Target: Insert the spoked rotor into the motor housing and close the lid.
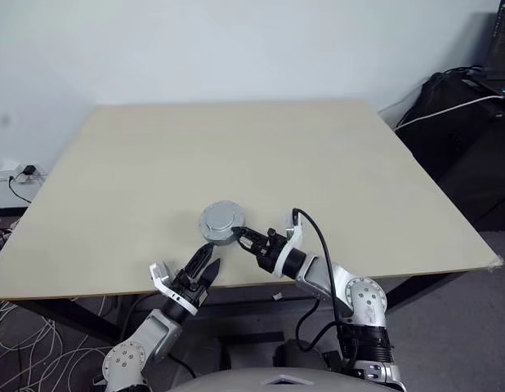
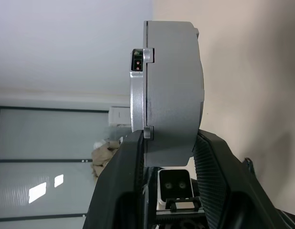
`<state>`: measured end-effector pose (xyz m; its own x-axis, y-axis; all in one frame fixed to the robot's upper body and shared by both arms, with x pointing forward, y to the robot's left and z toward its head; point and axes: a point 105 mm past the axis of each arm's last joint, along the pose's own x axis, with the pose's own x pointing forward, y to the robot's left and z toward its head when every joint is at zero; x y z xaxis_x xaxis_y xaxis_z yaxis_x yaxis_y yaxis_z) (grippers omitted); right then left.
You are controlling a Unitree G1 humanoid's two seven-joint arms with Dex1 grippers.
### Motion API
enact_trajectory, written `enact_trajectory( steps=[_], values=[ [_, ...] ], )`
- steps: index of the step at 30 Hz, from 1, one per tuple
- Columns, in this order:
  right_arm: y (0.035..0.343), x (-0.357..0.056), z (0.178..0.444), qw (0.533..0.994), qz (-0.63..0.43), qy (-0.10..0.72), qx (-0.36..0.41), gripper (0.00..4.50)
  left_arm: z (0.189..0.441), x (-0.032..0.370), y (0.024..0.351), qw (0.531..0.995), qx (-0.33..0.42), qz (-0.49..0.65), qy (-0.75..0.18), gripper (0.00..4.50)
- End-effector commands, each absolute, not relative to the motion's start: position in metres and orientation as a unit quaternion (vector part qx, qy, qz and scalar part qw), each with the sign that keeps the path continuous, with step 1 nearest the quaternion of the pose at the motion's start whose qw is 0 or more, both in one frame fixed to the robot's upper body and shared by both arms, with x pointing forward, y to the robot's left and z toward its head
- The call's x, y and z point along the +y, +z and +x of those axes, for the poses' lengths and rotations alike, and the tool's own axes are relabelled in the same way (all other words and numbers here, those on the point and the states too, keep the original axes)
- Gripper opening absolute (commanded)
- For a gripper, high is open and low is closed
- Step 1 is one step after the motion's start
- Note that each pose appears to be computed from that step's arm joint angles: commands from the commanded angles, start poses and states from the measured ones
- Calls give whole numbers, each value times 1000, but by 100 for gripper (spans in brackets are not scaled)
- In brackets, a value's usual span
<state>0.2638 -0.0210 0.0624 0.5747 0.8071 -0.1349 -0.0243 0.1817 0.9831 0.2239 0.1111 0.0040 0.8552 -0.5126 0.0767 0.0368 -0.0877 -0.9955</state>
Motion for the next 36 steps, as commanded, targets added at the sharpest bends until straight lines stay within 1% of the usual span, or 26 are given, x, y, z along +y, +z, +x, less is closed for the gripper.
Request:
enact_trajectory(
  steps=[1,16,23,33,36],
  values=[
    [88,-11,262,673,573,346,316,122,235,98,31,630,119,-722,-261,448],
    [84,-9,259,674,563,348,328,122,242,111,30,631,77,-736,-233,448],
    [81,-8,256,670,561,350,338,122,247,110,31,631,72,-736,-233,448],
    [84,-4,250,664,553,368,344,122,252,106,26,628,91,-740,-222,448],
    [84,-4,250,664,552,368,345,122,252,105,27,627,92,-741,-223,387]
  ],
)
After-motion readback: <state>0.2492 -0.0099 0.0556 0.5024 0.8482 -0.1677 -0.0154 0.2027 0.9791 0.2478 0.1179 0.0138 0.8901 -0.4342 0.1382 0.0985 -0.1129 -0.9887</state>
